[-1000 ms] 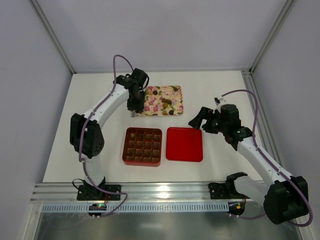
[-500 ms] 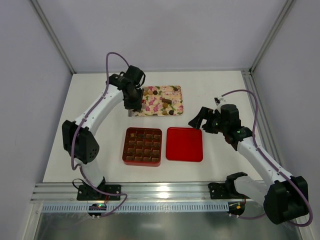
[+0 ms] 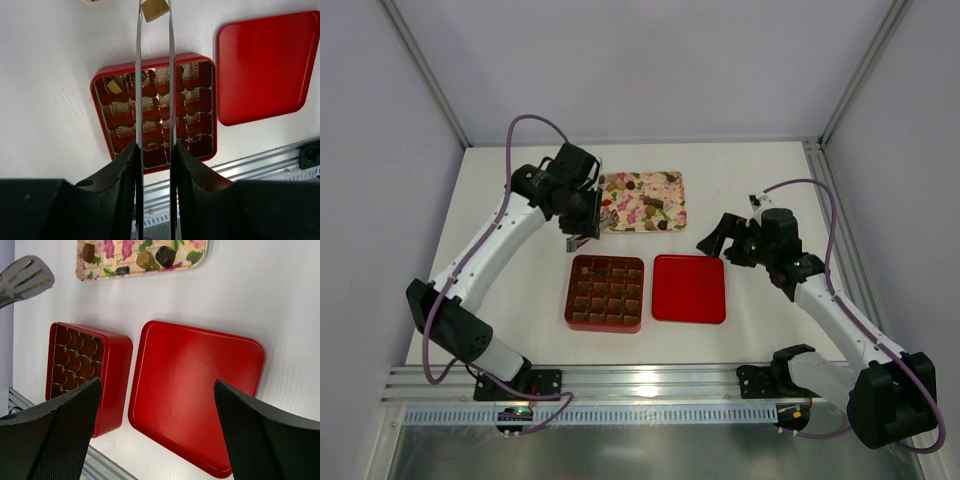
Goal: Pack the chocolate
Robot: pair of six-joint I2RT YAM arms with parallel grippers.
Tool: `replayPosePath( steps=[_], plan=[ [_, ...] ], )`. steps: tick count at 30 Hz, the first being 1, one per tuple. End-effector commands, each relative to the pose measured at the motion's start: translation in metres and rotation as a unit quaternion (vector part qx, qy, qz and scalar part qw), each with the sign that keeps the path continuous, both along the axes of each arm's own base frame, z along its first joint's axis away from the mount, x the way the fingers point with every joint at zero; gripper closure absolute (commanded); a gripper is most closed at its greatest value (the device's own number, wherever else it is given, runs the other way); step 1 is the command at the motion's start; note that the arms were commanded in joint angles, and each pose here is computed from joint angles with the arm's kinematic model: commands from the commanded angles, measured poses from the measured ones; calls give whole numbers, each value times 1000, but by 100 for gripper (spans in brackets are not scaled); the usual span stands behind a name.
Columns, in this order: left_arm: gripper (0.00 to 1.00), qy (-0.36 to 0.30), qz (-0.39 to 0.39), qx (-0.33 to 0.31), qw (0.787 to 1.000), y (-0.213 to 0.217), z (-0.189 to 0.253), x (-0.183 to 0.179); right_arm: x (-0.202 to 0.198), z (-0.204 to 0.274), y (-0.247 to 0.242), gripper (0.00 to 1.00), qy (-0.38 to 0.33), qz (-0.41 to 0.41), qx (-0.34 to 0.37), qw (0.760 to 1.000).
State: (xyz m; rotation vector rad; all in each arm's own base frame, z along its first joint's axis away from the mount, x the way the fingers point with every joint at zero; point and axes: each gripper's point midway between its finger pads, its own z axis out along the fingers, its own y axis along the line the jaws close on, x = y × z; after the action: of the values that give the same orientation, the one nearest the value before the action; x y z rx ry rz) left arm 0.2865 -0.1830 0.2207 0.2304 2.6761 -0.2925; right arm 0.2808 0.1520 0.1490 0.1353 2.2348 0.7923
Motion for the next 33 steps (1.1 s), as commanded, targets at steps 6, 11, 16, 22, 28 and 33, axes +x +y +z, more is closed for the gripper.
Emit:
replayPosePath(
  steps=[6, 11, 16, 22, 28, 33],
  plan=[
    [67, 14, -21, -21, 999, -5, 2, -59, 8, 14, 1, 7, -30, -11, 8, 999],
    [67, 18, -28, -30, 999, -10, -6, -81, 6, 12, 0, 7, -27, -12, 7, 1000],
    [67, 25, -34, -24, 999, -15, -17, -91, 5, 12, -2, 7, -28, -14, 5, 1000],
    [66, 15, -24, -5, 1000, -11, -22, -87, 5, 11, -2, 7, -28, -14, 4, 999],
    [65, 16, -24, 5, 1000, -11, -27, -85, 5, 10, -1, 7, -27, -12, 4, 1000],
    [64, 19, -25, 8, 999, -11, -31, -86, 5, 10, -1, 7, -26, -12, 5, 1000]
  ],
)
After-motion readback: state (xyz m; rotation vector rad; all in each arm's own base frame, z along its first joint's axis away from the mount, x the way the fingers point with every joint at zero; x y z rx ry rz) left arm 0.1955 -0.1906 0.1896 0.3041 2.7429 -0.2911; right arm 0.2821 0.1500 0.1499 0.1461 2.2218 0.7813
